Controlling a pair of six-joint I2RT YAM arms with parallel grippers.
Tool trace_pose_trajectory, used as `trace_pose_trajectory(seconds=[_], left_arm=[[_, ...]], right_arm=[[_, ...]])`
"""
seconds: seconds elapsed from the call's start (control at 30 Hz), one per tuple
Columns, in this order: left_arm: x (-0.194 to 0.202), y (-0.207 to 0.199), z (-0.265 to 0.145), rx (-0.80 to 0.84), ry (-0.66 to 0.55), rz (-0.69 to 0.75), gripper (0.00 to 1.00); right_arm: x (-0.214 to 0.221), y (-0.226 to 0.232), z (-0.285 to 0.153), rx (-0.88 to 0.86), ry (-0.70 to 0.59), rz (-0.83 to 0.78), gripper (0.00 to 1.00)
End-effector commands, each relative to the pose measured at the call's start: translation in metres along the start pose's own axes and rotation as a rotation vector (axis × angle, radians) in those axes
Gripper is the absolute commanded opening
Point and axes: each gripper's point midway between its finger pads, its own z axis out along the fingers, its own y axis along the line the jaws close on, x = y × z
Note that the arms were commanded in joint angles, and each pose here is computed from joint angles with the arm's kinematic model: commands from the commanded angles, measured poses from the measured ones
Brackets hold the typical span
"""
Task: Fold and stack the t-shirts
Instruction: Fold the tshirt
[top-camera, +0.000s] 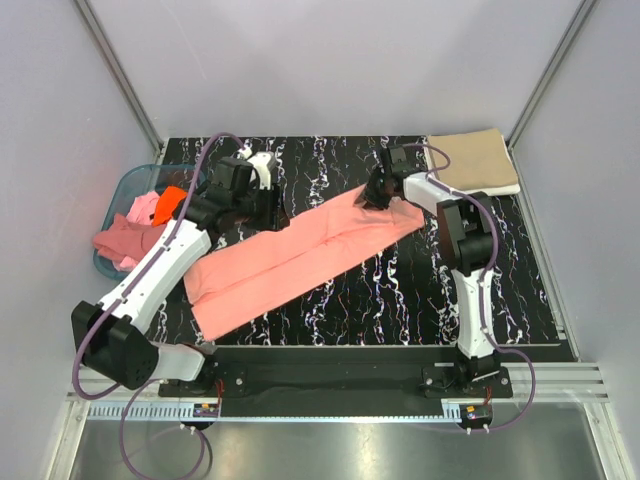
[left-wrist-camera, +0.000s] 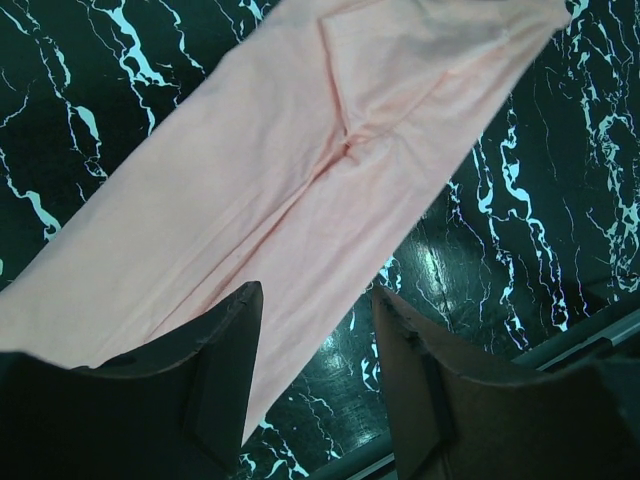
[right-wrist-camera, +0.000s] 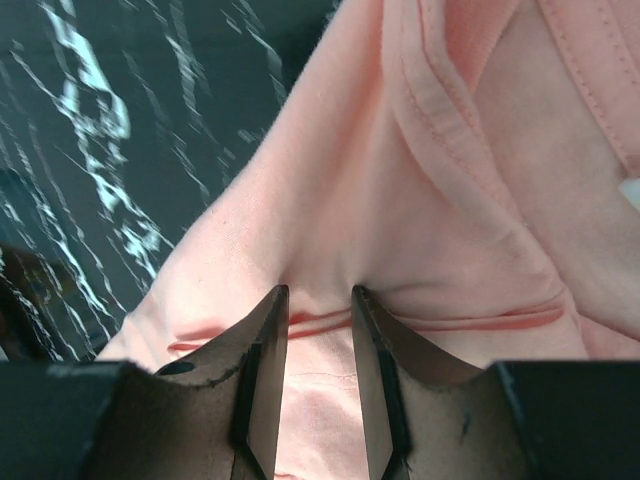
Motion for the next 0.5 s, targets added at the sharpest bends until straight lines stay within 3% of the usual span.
trace_pose_trajectory(seconds=[0.0,0.27,0.3,0.33,0.47], left_arm=[[-0.01,-0.006,-0.014,0.026,-0.056,0.024,0.53],[0.057,-0.003,0.019,0.071,0.128,-0.075,0.53],[0.064,-0.001,0.023,0.066,0.146,-0.084,0.53],[0.07,0.001,0.028,0.056,0.159,-0.098,0.52],[0.106,0.03,0.05,-0.078,0.221,-0.147,0.47]], right_arm=[[-0.006,-0.001,0.034,0.012,0.008,-0.08,0.39],[-0.087,0.06,0.06,-0.166,-0.109,-0.166,0.41],[-0.077,0.053,0.074,-0.166,-0.055,-0.167,0.41],[-0.1,0.08,0.057,-0.232,-0.108,-0.197,0.41],[-0.109,0.098,0.03,-0.264,-0.106,-0.252,0.44]])
